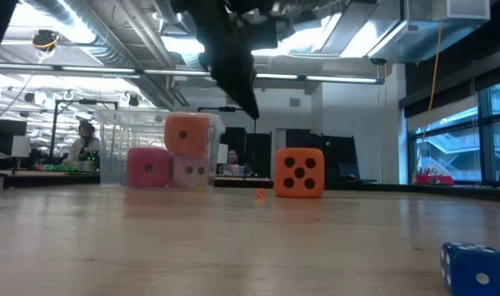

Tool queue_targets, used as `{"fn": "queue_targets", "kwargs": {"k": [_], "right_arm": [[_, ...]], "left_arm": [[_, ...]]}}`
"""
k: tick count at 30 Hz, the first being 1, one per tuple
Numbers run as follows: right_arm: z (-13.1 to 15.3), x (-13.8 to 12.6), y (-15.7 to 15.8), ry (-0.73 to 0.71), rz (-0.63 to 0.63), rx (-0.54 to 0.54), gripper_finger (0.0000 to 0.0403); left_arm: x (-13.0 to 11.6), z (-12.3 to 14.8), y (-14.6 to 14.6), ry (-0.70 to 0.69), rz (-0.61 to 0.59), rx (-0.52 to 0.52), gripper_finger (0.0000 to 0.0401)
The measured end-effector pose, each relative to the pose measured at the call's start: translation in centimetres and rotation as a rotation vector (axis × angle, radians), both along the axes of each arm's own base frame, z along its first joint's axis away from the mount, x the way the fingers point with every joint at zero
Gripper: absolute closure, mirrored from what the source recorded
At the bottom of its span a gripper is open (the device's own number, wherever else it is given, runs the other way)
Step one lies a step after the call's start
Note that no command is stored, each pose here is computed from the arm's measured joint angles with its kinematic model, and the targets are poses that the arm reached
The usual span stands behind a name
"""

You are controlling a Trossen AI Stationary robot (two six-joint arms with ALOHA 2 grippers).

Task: Pick & Place Dice
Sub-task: Put the large orange die into the transparent bin

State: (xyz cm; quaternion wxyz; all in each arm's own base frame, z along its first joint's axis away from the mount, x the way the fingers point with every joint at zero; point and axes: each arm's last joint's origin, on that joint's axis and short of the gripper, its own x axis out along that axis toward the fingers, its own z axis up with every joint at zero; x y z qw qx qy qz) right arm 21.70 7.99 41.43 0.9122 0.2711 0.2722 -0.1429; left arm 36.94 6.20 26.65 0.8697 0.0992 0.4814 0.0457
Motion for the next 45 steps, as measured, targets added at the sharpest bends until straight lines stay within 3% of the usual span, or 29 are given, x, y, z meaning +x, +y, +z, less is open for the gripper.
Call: {"fn": "queue_targets", "kwargs": {"k": [7,10,13,24,30,34,38,42,45], "right_arm": [[0.1,0.1,0.0,-0.008,0.006,-0.004,0.0198],[0.1,0.0,0.0,-0.008,0.003,0.0,0.0198],[0.1,0.0,0.0,-0.007,0.001,0.003,0.0198],[0.1,-0.1,0.3,-0.007,0.009,0.02,0.0198],[-0.2,-0.3,0.2,0.016,-0.008,-0.014,0.0197],[-0.6,-0.6,-0.5,0.065,-0.074,-0.091,0.0197],[-1.5,-0.2,-2.2,0.17,-0.128,-0.187,0.0197],[-2.6,2.1,-3.3,0.266,-0.036,-0.36,0.0196],[-3.8,4.4,-3.8,0.32,0.09,-0.418,0.0186]], "left_arm": [[0.3,2.7,-0.9,-0.192,0.0,0.023,0.04],[0.9,2.7,-1.5,-0.228,-0.109,0.032,0.0387],[1.7,2.7,-1.5,-0.292,-0.125,0.029,0.036],[2.9,0.1,-0.1,-0.248,-0.144,-0.027,0.0241],[3.4,0.5,-0.1,-0.306,-0.067,-0.011,0.0179],[1.8,3.4,-0.2,-0.32,0.178,-0.065,0.0163],[-1.7,6.7,0.0,-0.316,0.272,-0.155,0.0171],[-5.5,9.7,-0.8,-0.402,0.32,-0.2,0.0183],[-8.3,11.2,-1.6,-0.466,0.345,-0.215,0.0187]]}}
